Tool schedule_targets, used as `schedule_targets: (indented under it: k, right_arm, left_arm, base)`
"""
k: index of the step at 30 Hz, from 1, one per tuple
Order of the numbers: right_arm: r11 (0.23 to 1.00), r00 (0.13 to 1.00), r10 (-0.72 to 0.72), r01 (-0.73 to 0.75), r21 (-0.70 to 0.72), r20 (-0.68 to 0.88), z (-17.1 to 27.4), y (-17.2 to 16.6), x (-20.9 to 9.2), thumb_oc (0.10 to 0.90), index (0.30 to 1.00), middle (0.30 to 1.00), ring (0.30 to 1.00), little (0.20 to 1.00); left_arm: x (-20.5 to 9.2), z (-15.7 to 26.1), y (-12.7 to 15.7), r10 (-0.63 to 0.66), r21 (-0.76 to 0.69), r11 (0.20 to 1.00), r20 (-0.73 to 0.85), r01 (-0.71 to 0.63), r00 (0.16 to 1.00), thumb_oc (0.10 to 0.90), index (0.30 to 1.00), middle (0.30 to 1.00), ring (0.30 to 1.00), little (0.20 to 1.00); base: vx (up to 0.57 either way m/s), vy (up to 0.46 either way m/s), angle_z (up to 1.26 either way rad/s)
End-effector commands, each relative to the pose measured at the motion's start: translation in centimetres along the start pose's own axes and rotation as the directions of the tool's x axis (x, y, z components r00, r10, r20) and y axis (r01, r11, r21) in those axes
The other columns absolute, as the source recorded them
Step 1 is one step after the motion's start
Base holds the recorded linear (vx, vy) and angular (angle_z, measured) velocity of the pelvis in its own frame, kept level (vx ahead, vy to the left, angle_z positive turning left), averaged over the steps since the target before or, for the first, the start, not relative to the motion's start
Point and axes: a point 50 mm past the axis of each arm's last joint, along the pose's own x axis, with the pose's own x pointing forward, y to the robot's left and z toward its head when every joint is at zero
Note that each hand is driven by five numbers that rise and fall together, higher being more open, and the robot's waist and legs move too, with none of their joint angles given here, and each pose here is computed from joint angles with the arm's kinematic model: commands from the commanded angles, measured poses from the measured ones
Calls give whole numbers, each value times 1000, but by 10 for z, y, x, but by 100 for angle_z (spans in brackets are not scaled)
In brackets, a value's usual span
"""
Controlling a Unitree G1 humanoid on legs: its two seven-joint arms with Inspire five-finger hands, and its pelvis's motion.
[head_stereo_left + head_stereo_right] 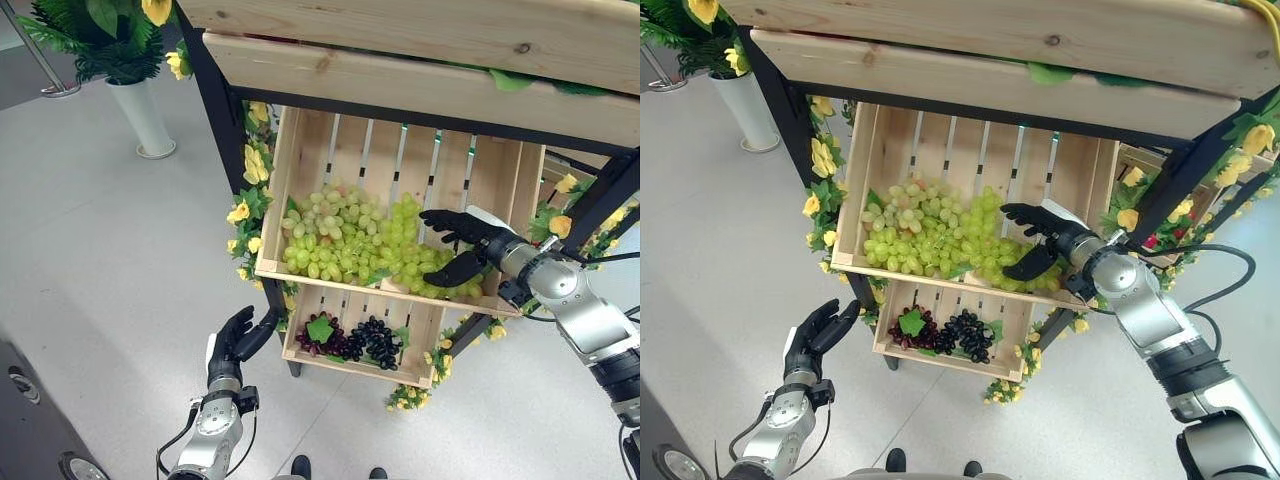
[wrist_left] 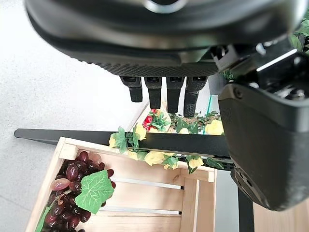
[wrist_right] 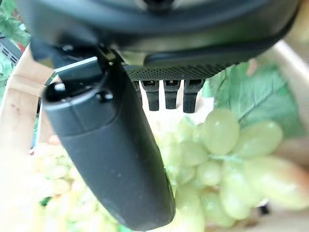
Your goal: Pick up the fruits from the basket on one side to the basket on the other side
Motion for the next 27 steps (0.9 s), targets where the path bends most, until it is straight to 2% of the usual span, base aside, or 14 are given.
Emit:
schedule_targets:
  k: [1, 6, 9, 13, 16, 22, 27]
  right_arm:
    - [905, 927, -365, 375, -199, 89, 23, -74, -21, 800, 900, 900, 900, 900]
    - [838, 882, -446, 472, -276, 154, 31, -77, -31, 800, 900, 900, 900, 900]
    - [828, 857, -467, 510, -232, 218, 40, -76, -34, 800, 900, 900, 900, 900]
    - [796, 775, -523, 593, -120, 355, 57, -72, -38, 800, 900, 900, 900, 900]
    - [812, 761, -522, 581, -46, 386, 61, -65, -39, 800, 900, 900, 900, 900]
    - [868, 725, -496, 423, 260, 477, 77, -43, -42, 800, 900, 900, 900, 900]
    - [877, 701, -470, 302, 374, 536, 83, -24, -44, 800, 900, 900, 900, 900]
  left_arm:
    - [16, 52, -6, -11, -17, 1000, 241, 15, 971, 800, 900, 900, 900, 900]
    - [14, 50, -6, -12, -22, 1000, 233, 18, 972, 800, 900, 900, 900, 900]
    - [13, 49, -7, -11, -24, 1000, 230, 17, 973, 800, 900, 900, 900, 900]
    - [13, 48, -6, -7, -27, 1000, 225, 14, 974, 800, 900, 900, 900, 900]
    - [13, 47, -7, -3, -33, 999, 223, 11, 975, 800, 900, 900, 900, 900]
    - [13, 43, -7, -3, -38, 999, 211, 11, 977, 800, 900, 900, 900, 900]
    - [12, 40, -10, 8, -50, 999, 204, 2, 979, 800, 900, 900, 900, 900]
  base:
    - [10, 16, -4]
    - [5, 9, -3]
    - [0, 0, 0]
    - [0, 0, 0]
    - [0, 0, 0]
    - [0, 0, 0]
    - [0, 0, 0]
